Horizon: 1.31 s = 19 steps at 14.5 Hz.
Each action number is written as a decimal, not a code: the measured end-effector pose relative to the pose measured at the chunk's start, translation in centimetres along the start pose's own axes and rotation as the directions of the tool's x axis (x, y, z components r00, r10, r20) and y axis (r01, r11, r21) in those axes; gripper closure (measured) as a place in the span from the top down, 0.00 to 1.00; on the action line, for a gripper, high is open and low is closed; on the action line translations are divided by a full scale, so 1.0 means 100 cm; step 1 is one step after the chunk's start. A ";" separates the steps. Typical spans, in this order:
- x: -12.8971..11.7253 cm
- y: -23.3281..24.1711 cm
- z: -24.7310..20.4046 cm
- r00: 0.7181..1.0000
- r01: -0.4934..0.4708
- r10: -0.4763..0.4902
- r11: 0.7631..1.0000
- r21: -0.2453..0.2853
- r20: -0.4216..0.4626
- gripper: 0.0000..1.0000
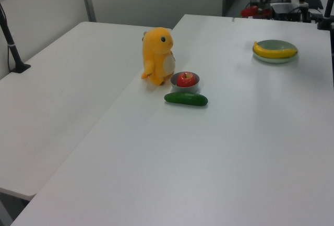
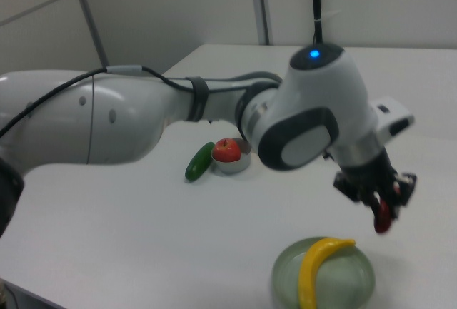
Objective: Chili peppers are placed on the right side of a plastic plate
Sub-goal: 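Lift the chili pepper and carry it beside the green plate, then lower the chili pepper onto the table and open the gripper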
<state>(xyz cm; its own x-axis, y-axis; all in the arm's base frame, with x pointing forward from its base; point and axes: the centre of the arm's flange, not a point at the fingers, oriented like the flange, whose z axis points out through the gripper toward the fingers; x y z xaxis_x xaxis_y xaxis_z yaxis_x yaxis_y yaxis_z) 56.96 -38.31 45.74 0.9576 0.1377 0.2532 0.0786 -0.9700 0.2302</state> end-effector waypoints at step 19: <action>-0.134 0.026 0.072 0.981 0.000 -0.020 0.995 0.105 0.191 0.94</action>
<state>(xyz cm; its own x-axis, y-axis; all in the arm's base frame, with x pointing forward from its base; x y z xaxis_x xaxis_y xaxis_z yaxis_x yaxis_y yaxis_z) 46.36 -44.11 36.15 0.9911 0.1166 0.0647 0.1074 -0.9856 0.1308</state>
